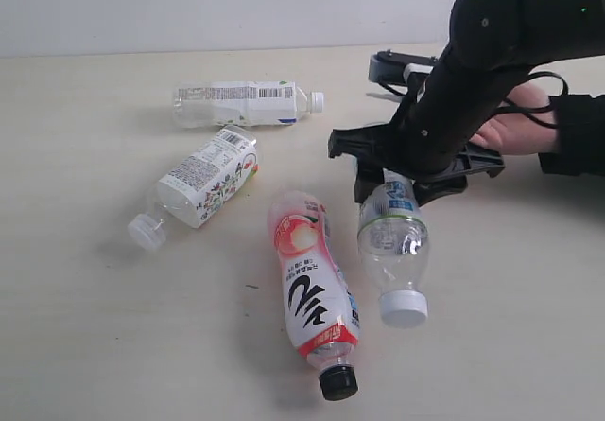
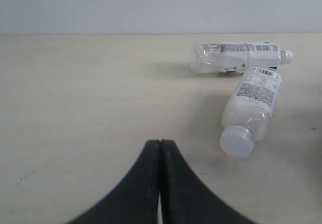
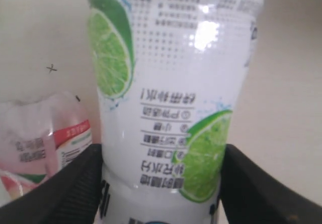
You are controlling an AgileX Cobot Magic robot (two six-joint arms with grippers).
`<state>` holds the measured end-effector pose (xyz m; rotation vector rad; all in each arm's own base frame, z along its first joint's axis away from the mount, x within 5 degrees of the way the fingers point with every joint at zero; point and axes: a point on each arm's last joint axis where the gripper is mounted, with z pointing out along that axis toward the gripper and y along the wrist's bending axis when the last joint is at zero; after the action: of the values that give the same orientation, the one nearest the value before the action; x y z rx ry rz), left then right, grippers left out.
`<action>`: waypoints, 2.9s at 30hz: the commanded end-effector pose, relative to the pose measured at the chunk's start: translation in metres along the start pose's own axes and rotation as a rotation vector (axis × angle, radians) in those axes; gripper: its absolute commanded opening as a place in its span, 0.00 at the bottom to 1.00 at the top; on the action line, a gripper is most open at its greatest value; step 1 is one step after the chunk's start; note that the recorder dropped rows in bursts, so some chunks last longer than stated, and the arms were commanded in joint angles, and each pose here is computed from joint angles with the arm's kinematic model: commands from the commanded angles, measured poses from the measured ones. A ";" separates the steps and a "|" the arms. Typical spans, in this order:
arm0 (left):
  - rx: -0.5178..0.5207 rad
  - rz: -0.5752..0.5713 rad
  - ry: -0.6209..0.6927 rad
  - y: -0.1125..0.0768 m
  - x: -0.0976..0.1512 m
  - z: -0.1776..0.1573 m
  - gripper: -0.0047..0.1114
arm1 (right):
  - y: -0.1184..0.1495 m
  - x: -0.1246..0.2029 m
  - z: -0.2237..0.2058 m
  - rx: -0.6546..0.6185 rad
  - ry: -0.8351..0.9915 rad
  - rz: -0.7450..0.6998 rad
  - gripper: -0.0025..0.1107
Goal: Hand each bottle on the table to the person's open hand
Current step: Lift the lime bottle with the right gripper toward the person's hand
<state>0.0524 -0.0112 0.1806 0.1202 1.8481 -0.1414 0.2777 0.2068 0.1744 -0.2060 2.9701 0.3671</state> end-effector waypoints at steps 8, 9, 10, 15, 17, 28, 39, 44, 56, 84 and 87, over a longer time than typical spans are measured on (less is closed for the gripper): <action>0.008 -0.012 -0.012 -0.001 -0.001 0.000 0.04 | 0.009 0.004 -0.082 0.006 -0.027 -0.172 0.02; 0.008 -0.012 -0.012 -0.001 -0.001 0.000 0.04 | 0.009 0.003 -0.090 0.019 -0.020 -0.184 0.02; 0.008 -0.012 -0.012 -0.001 -0.001 0.000 0.04 | 0.011 0.001 -0.098 0.030 -0.020 -0.195 0.02; 0.008 -0.012 -0.012 -0.001 -0.001 0.000 0.04 | 0.013 -0.004 -0.138 0.086 -0.051 -0.238 0.02; 0.008 -0.012 -0.012 -0.001 -0.001 0.000 0.04 | 0.013 -0.006 -0.152 0.100 -0.096 -0.252 0.02; 0.008 -0.012 -0.012 -0.001 -0.001 0.000 0.04 | -0.037 -0.033 -0.183 0.176 -0.244 -0.119 0.02; 0.008 -0.012 -0.012 -0.001 -0.001 0.000 0.04 | -0.044 -0.065 -0.114 0.211 -0.129 -0.165 0.02; 0.008 -0.012 -0.012 -0.001 -0.001 0.000 0.04 | -0.052 -0.078 -0.077 0.274 -0.088 -0.175 0.02; 0.008 -0.012 -0.012 -0.001 -0.001 0.000 0.04 | -0.059 -0.089 -0.048 0.286 -0.089 -0.178 0.02; 0.008 -0.012 -0.012 -0.001 -0.001 0.000 0.04 | -0.059 -0.088 -0.048 0.281 -0.083 -0.170 0.87; 0.008 -0.012 -0.012 -0.001 -0.001 0.000 0.04 | -0.060 -0.088 -0.048 0.294 -0.081 -0.180 0.91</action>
<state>0.0524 -0.0112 0.1806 0.1202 1.8481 -0.1414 0.3648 0.1503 0.2177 -0.4040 2.8733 -0.0664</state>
